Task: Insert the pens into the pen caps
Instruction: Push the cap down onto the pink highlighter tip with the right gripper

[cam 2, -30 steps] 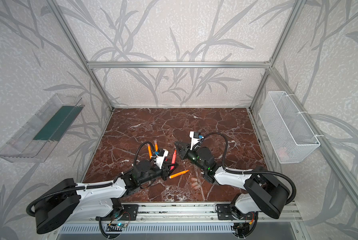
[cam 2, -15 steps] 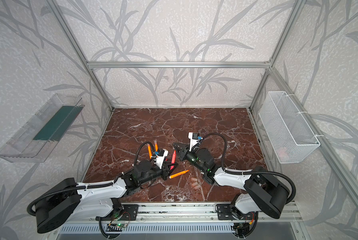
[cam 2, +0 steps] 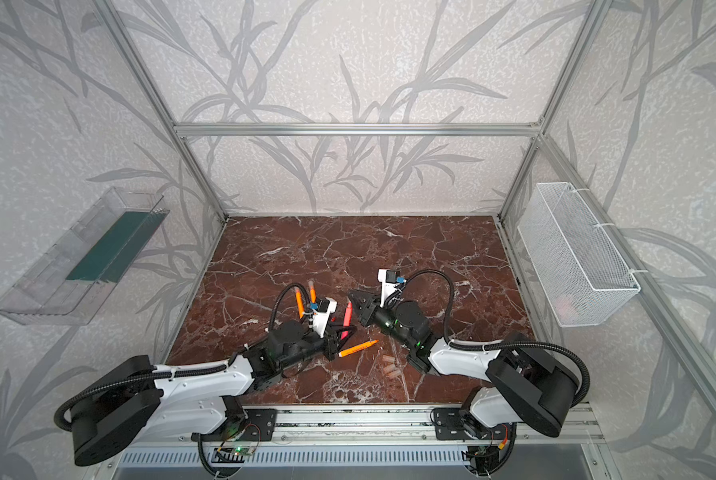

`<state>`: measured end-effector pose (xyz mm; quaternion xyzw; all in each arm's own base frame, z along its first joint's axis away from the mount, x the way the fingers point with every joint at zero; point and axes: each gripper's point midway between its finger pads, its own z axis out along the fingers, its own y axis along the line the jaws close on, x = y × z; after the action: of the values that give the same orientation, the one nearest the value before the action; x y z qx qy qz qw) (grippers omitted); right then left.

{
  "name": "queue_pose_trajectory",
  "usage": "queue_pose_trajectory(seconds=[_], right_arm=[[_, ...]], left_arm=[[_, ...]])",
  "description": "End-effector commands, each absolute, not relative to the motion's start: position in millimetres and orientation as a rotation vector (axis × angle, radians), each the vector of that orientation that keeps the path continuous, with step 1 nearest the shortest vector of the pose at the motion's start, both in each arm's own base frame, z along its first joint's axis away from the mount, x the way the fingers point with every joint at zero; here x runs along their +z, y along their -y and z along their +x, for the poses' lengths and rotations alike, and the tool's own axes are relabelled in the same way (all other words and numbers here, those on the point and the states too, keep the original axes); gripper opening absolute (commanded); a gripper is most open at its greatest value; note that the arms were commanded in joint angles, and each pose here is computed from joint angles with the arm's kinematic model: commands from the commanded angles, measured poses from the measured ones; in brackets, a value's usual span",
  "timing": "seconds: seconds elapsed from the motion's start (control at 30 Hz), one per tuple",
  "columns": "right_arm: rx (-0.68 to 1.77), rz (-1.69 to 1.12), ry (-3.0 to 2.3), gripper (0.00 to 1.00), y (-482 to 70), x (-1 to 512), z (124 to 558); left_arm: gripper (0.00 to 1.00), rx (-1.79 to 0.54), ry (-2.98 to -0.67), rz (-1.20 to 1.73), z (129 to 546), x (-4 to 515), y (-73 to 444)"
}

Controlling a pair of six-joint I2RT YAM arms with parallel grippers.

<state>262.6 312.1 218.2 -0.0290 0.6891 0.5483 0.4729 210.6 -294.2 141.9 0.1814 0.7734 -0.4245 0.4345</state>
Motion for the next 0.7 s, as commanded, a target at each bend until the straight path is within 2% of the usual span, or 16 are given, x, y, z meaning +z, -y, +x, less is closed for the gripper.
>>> queue_pose_trajectory(seconds=[0.0,0.33,0.67], right_arm=[[1.356,-0.115,-1.667,0.00,-314.3,214.6,252.1],[1.338,-0.172,-1.676,0.00,-313.5,198.8,237.1],[1.307,-0.228,-1.648,0.00,-329.2,201.4,214.9]], left_arm=[[0.00,-1.106,-1.843,0.415,220.7,175.7,301.1],[0.00,-1.202,-1.789,0.417,216.9,208.9,302.6],[0.00,-1.224,-1.793,0.351,227.3,214.5,298.7]])
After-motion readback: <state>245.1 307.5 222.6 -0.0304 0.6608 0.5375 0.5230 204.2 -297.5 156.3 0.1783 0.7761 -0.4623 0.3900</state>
